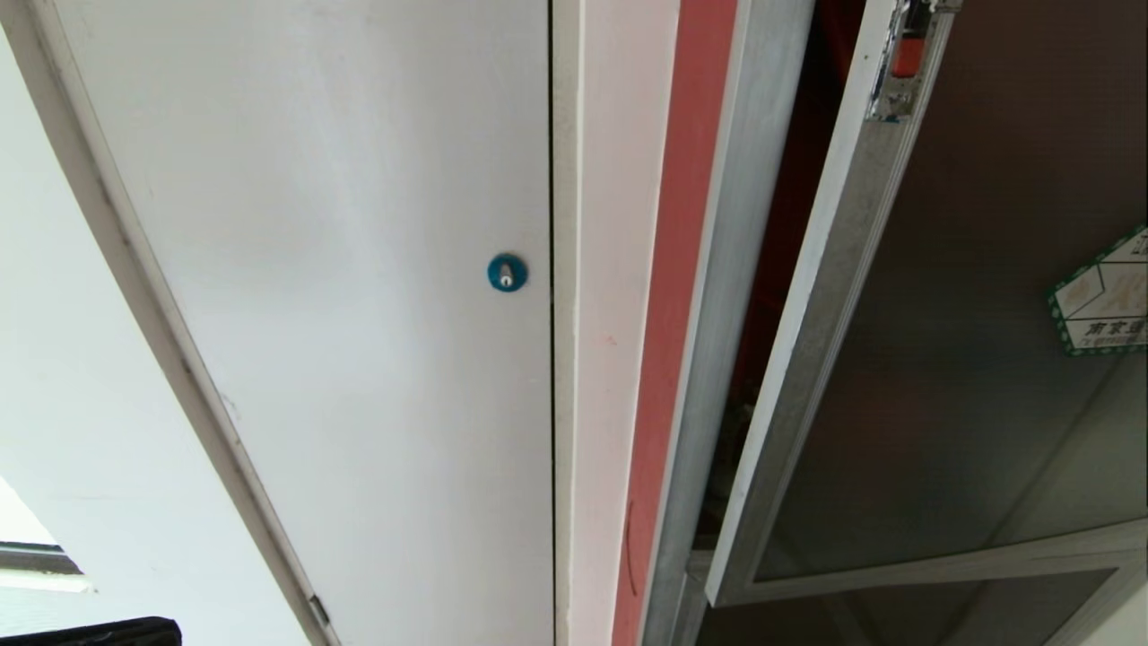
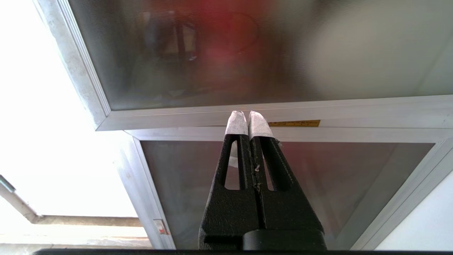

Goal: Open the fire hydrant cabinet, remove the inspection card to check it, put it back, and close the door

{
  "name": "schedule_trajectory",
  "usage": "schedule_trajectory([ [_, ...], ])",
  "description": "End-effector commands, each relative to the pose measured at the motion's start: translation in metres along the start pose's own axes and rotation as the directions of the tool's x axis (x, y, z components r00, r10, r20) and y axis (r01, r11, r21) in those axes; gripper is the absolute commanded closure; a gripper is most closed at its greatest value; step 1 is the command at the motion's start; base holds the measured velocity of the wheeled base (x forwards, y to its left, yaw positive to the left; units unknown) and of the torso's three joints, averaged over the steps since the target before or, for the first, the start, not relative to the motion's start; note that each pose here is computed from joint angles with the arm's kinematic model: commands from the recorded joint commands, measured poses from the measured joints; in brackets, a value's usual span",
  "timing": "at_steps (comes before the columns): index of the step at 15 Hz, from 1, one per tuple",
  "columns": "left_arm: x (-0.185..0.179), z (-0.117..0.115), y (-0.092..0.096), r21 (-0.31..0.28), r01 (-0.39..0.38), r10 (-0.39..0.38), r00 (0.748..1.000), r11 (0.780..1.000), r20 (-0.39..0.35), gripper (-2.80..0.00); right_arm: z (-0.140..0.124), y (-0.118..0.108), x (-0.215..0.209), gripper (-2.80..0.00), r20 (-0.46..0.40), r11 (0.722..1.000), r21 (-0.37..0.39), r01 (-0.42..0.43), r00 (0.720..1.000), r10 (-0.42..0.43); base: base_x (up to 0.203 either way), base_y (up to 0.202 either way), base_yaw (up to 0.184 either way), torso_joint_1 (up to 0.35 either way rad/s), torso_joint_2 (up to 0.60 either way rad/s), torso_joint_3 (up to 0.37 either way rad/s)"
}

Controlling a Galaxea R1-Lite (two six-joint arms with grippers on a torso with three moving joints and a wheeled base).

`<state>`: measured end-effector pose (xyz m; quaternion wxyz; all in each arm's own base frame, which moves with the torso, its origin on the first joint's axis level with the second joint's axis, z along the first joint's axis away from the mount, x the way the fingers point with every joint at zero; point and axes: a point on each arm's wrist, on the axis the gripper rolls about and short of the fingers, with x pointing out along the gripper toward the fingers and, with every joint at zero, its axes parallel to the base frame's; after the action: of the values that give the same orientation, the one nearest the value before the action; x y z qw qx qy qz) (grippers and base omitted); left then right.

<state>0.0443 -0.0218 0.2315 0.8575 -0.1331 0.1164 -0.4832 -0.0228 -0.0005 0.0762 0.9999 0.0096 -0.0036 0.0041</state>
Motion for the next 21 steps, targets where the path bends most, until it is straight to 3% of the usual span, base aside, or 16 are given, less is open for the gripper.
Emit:
schedule_trajectory([
  [1,0.004,0.005,0.005,-0.018,0.006,-0.006,1.000,1.000,-0.014,0.00,0.000,0.000,0.000,0.00,-0.003,1.000,0.001,0.000,1.000,0.000,0.000,0.000,0.000,0.000,0.00,0.000],
  [12,0.022,0.039,0.020,-0.033,0.052,-0.053,0.998,0.998,-0.035,0.00,-0.001,0.000,0.000,0.00,-0.004,1.000,0.001,0.000,1.000,0.000,0.000,0.000,0.000,0.000,0.00,0.000],
  [17,0.049,0.059,0.026,-0.048,0.184,-0.188,0.977,0.982,-0.096,0.00,0.000,0.000,0.000,0.00,-0.003,1.000,0.001,0.000,1.000,0.000,0.000,0.000,0.000,0.000,0.00,0.000],
  [21,0.084,0.068,0.040,-0.094,0.254,-0.266,0.950,0.963,-0.161,0.00,0.000,0.000,0.000,0.00,-0.003,1.000,0.001,0.000,1.000,0.000,0.000,0.000,0.000,0.000,0.00,0.000],
])
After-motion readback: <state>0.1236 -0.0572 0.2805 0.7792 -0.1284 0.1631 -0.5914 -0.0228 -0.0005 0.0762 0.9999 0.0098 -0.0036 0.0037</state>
